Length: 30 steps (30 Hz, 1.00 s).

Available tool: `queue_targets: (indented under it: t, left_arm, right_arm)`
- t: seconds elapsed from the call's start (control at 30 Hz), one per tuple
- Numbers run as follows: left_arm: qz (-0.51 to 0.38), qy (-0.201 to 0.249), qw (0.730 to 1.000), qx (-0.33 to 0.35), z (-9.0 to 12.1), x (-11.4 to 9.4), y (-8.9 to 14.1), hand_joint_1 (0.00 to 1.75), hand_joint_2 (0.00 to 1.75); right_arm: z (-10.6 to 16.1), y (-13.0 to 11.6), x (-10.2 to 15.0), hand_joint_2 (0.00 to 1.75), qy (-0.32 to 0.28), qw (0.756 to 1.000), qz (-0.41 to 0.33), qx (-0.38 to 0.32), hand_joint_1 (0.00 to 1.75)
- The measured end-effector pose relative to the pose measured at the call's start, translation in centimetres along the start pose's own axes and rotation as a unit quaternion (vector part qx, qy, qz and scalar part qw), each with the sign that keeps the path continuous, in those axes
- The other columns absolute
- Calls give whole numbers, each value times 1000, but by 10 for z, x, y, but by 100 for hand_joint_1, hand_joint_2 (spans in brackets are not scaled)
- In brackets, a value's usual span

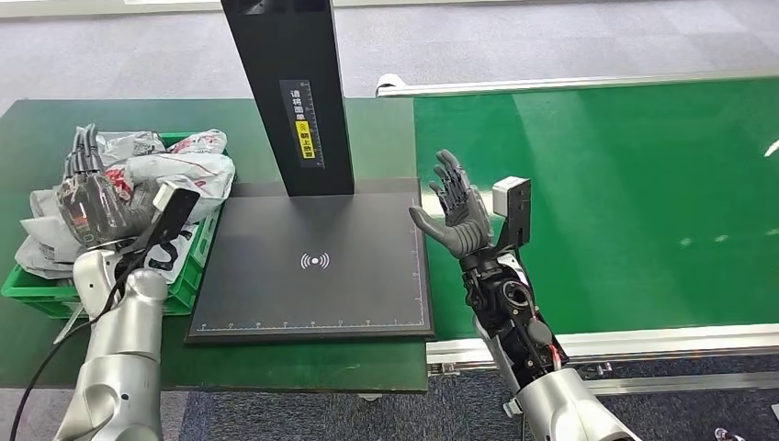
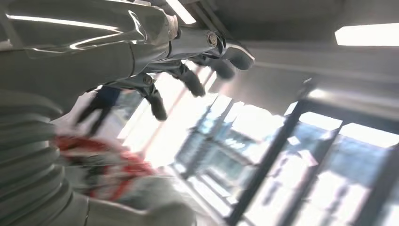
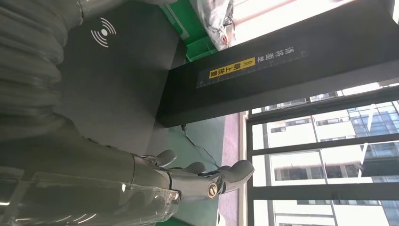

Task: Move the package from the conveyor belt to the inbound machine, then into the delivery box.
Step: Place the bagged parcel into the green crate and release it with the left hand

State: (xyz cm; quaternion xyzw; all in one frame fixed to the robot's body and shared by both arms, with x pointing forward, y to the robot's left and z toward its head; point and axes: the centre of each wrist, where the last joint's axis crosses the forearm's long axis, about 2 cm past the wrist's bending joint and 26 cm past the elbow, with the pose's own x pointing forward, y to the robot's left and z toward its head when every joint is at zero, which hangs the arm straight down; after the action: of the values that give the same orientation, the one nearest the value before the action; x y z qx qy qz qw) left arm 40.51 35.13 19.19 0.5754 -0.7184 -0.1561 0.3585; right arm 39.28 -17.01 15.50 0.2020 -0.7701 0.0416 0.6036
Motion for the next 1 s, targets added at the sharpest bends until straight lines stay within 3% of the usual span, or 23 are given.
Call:
queue_targets:
  t: [0.1,0.4,0.57,0.67,0.73,0.87,0.93,1.0]
  left_arm:
    - [36,-28,998,41,1,8,2,0,175]
    - [52,2,995,82,4,19,7,0,175]
    - [137,67,979,136,8,22,5,0,175]
    - [308,146,926,160,12,36,-6,0,175]
    - [450,174,870,101,16,53,-17,0,175]
    - [617,151,770,-68,32,89,-31,0,175]
    - [650,139,737,-124,42,101,-35,0,175]
    - [659,129,722,-168,51,109,-38,0,175]
  right_arm:
    - [0,0,0,175,-1,1000,0,0,0]
    - [0,0,0,175,-1,1000,0,1,0]
    - [0,0,0,175,-5,1000,0,1,0]
    - [0,-1,0,175,-8,1000,0,-1,0]
    - [0,-3,0,175,-5,1000,1,-5,0]
    - [-1,-6,1,175,13,1000,7,-17,0]
    - [-3,-7,1,175,20,999,15,-24,0]
    - [-4,-7,1,175,25,999,24,-29,0]
